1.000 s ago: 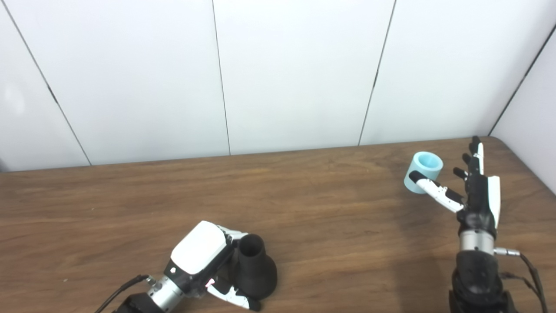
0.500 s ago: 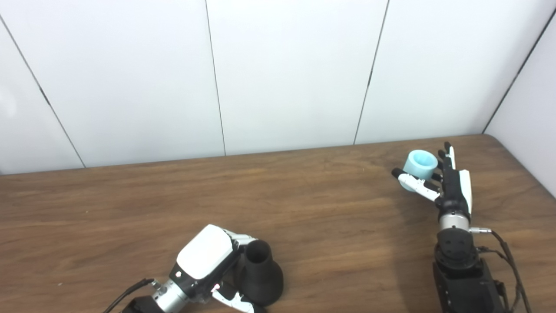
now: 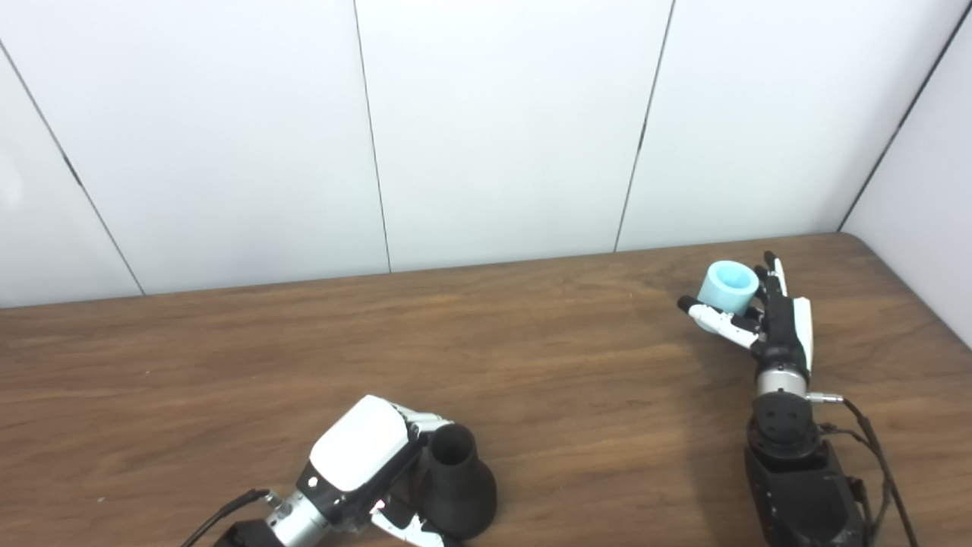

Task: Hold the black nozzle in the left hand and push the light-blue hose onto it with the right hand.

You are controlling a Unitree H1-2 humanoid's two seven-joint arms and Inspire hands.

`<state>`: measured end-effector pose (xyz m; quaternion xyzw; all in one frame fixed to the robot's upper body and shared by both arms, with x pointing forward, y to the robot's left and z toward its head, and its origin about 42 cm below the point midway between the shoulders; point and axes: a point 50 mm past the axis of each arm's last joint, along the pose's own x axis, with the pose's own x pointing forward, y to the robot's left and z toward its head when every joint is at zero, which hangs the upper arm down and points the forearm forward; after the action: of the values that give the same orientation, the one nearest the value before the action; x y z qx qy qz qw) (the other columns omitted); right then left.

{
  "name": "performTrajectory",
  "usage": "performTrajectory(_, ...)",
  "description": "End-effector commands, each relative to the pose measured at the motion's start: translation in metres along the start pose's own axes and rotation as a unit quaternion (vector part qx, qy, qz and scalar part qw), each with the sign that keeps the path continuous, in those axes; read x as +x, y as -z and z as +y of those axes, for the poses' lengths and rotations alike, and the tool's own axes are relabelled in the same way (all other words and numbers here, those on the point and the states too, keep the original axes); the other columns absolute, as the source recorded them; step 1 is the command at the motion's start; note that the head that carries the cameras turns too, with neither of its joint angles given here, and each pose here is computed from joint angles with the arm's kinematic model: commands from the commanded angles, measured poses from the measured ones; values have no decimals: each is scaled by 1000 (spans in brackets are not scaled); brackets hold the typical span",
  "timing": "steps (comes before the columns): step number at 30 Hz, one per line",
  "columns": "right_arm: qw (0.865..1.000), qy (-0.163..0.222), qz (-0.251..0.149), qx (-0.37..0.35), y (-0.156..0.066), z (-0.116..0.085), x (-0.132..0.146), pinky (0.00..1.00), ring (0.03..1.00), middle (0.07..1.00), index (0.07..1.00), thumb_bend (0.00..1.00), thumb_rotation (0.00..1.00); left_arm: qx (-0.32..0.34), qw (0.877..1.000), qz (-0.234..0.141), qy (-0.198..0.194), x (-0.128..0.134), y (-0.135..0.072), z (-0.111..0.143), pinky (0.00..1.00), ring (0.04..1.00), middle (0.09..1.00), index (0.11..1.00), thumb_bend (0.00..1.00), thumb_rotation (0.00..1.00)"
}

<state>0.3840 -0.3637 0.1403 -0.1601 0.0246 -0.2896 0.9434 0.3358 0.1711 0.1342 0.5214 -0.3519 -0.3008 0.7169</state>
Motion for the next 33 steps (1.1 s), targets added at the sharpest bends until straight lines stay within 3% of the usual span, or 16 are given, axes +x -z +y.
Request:
performTrajectory(1, 1000, 7, -22, 16, -14, -2, 12, 803, 884, 918, 935, 957, 278, 6, 1000, -19, 3, 1, -1, 7, 246, 366, 512, 511, 496, 0)
performTrajectory(16, 998, 30, -15, 49, -9, 0, 18, 711, 778, 778, 775, 914, 179, 3, 1000, -18, 7, -1, 1, 7, 252, 367, 514, 507, 497, 0)
performTrajectory(22, 998, 33, -3, 46, -10, 1, 17, 581, 666, 678, 673, 902, 123, 2, 1000, -17, 10, -2, 0, 8, 238, 360, 506, 517, 496, 0)
performTrajectory(25, 998, 36, -5, 51, -10, 1, 17, 463, 565, 601, 632, 896, 71, 0, 1000, -16, 12, -3, 0, 8, 251, 361, 508, 510, 497, 0)
performTrajectory(28, 998, 39, -10, 44, -10, 1, 16, 447, 523, 567, 586, 868, 28, -1, 1000, -16, 12, -4, 0, 8, 254, 364, 512, 506, 497, 0)
performTrajectory(29, 998, 40, -11, 43, -10, 1, 16, 449, 513, 555, 565, 854, 11, -2, 1000, -16, 12, -4, 0, 8, 252, 365, 512, 509, 497, 0)
performTrajectory(30, 998, 41, -13, 42, -10, 1, 16, 447, 504, 546, 527, 691, 67, -3, 1000, -16, 12, -4, 0, 8, 247, 363, 507, 516, 496, 0)
performTrajectory(31, 998, 41, -15, 40, -10, 1, 16, 442, 493, 535, 507, 607, 95, -4, 1000, -16, 12, -4, 0, 8, 243, 361, 504, 520, 496, 0)
performTrajectory(33, 998, 40, -19, 40, -10, 1, 16, 422, 466, 502, 483, 546, 19, -3, 1000, -15, 13, -4, 0, 8, 249, 362, 505, 521, 496, 0)
